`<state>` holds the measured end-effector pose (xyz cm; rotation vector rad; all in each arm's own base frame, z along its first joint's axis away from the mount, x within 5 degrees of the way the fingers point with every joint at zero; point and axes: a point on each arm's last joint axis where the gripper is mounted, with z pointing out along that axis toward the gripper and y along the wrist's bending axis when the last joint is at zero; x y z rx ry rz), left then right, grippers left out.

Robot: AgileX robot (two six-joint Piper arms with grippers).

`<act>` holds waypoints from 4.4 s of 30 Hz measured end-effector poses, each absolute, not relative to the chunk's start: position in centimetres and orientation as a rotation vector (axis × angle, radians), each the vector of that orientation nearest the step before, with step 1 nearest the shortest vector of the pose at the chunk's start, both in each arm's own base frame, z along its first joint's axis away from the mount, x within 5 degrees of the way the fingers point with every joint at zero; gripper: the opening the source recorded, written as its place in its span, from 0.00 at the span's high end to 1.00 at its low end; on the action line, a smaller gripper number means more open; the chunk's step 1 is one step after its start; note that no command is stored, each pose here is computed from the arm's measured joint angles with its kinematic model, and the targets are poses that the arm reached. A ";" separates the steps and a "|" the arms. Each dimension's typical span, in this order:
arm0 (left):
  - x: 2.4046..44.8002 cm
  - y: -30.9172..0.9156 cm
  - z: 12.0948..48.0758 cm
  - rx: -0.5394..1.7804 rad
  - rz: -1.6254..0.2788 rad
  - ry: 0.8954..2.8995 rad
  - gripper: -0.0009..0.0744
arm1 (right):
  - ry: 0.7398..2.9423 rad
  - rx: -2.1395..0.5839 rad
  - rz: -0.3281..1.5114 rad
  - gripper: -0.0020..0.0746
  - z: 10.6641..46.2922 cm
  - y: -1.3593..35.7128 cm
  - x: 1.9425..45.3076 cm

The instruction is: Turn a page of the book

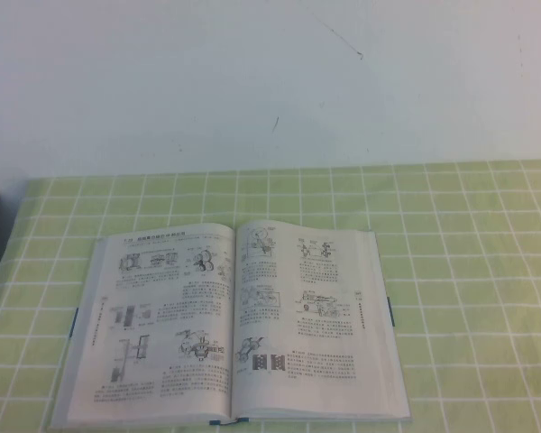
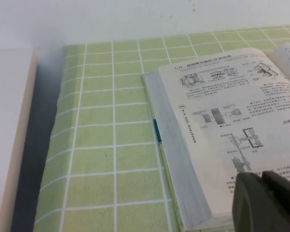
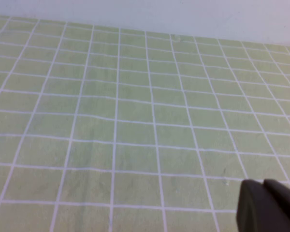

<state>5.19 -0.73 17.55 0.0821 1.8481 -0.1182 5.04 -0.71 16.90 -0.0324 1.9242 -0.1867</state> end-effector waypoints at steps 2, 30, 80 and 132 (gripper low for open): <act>5.2 -0.7 17.6 0.082 -0.118 1.848 0.99 | 1.924 -0.032 -0.187 0.98 16.9 -0.7 5.0; 5.2 -0.7 17.6 0.082 -0.118 1.848 0.99 | 1.924 -0.032 -0.187 0.98 16.9 -0.7 5.0; 5.2 -0.8 17.6 0.077 -0.126 1.848 0.99 | 1.924 -0.022 -0.180 0.98 16.9 -0.7 5.0; 5.2 -0.7 17.6 0.116 -0.090 1.846 0.99 | 1.924 -0.022 -0.180 0.98 16.9 -0.7 5.0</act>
